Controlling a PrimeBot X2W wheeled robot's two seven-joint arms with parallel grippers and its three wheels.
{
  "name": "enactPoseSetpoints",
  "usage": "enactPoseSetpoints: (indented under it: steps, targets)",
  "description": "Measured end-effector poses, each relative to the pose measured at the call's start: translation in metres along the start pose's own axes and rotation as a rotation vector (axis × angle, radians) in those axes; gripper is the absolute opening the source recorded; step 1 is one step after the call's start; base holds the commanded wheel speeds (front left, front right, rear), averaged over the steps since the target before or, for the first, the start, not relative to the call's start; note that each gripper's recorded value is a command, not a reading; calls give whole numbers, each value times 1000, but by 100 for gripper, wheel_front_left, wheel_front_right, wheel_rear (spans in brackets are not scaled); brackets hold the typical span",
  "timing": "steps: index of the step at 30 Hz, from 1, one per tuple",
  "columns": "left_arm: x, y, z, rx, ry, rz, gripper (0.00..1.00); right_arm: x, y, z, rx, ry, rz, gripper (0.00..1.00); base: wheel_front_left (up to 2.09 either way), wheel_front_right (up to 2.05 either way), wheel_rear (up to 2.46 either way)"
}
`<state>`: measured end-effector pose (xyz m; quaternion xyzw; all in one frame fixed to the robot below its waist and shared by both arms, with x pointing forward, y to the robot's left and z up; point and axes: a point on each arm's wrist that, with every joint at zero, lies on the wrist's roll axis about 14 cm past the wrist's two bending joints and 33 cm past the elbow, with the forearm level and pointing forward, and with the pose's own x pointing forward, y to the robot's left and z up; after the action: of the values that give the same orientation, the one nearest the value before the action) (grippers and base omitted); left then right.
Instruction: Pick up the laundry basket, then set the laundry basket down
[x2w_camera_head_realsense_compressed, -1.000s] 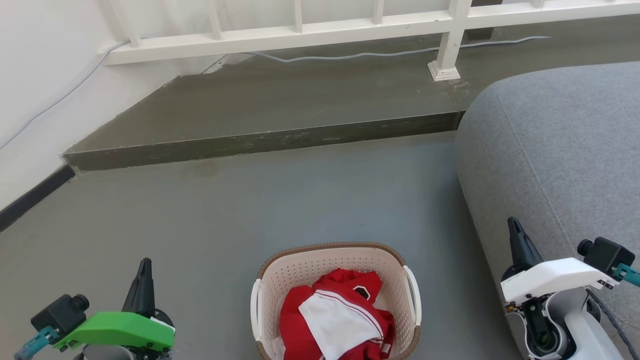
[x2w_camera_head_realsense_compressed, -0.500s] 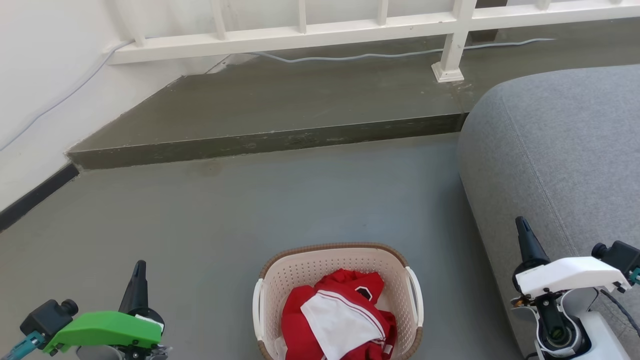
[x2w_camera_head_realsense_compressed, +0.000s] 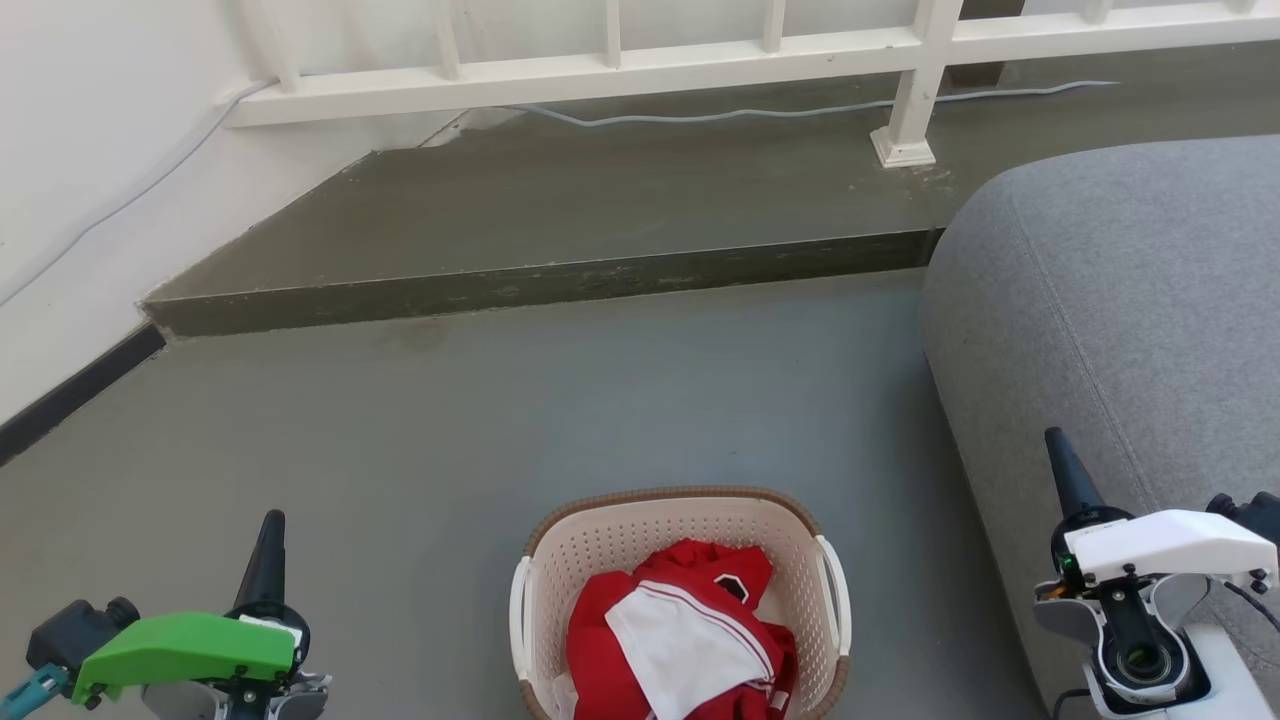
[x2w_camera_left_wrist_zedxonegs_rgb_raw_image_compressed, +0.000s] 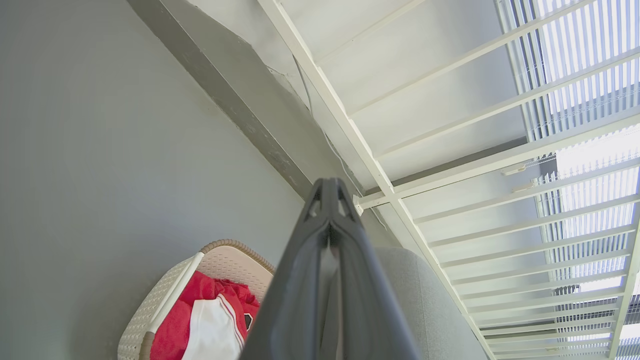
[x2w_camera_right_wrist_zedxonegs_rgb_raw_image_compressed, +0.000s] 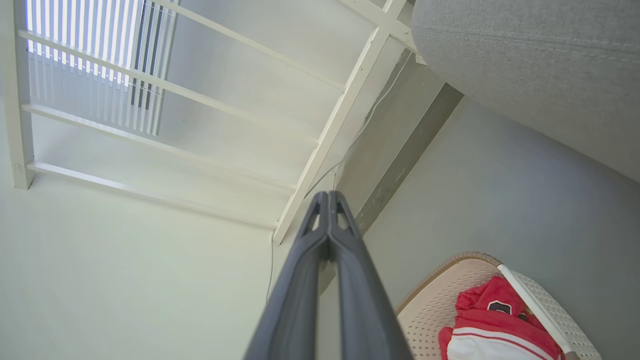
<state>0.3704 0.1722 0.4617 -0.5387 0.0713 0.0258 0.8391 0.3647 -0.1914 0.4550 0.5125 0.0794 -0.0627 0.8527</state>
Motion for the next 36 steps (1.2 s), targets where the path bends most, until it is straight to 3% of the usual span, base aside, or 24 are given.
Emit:
enactPoseSetpoints:
  steps: [36]
  targets:
    - [2,-8,20,-405,-14,-48,0,4,9,20,475,-22,81,0,0,0,0]
